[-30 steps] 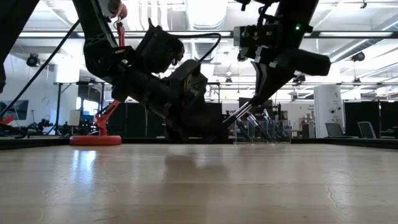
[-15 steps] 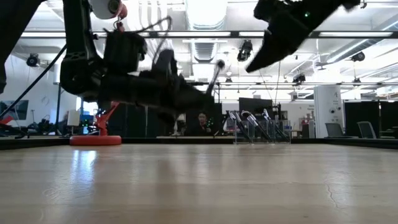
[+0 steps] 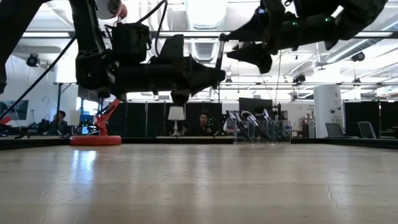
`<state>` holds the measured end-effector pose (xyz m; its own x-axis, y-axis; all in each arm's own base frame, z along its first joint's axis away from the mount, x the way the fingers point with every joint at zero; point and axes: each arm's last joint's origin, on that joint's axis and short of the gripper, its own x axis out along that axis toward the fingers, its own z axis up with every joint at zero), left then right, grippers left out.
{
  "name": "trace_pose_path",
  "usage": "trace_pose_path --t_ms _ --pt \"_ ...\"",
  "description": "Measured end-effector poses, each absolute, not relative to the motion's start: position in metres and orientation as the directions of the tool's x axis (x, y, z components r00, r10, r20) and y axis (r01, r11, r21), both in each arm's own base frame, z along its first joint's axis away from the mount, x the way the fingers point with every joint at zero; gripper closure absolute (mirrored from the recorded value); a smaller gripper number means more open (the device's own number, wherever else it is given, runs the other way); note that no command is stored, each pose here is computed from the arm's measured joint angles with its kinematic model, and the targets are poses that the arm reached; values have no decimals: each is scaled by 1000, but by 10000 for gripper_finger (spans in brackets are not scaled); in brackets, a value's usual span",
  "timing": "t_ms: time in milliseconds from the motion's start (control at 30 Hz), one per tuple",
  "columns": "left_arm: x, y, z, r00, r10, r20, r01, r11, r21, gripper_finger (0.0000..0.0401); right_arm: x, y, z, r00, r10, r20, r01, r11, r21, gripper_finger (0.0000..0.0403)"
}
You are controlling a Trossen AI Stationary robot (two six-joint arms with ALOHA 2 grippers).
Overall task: Put items in baskets/containers
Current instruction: Put the powder brush into the transparent organizer
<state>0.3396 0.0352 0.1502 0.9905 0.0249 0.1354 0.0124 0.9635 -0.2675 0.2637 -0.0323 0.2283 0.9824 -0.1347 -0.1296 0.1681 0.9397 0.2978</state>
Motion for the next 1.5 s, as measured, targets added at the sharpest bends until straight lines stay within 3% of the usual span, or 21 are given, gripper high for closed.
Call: trace_pose_path --t_ms 200,333,700,1167,1300,1500 --pt "345 37 157 986 28 163 15 966 -259 367 284 -35 233 983 -137 -123 166 946 277 145" --pt "345 39 157 986 32 165 12 966 -259 367 295 -36 236 984 -137 -115 164 948 272 171" --pt "340 41 165 982 39 185 7 971 -240 334 301 -37 237 984 -146 -106 166 964 209 367" --pt "328 49 162 988 78 137 -33 953 -302 317 276 -50 266 974 -209 -83 219 965 141 367" --pt "312 54 165 987 88 135 -49 962 -269 315 251 -71 280 920 -375 -115 385 919 88 367" --pt "280 59 173 981 125 148 -87 968 -237 341 207 -121 281 708 -667 -231 688 726 12 367"
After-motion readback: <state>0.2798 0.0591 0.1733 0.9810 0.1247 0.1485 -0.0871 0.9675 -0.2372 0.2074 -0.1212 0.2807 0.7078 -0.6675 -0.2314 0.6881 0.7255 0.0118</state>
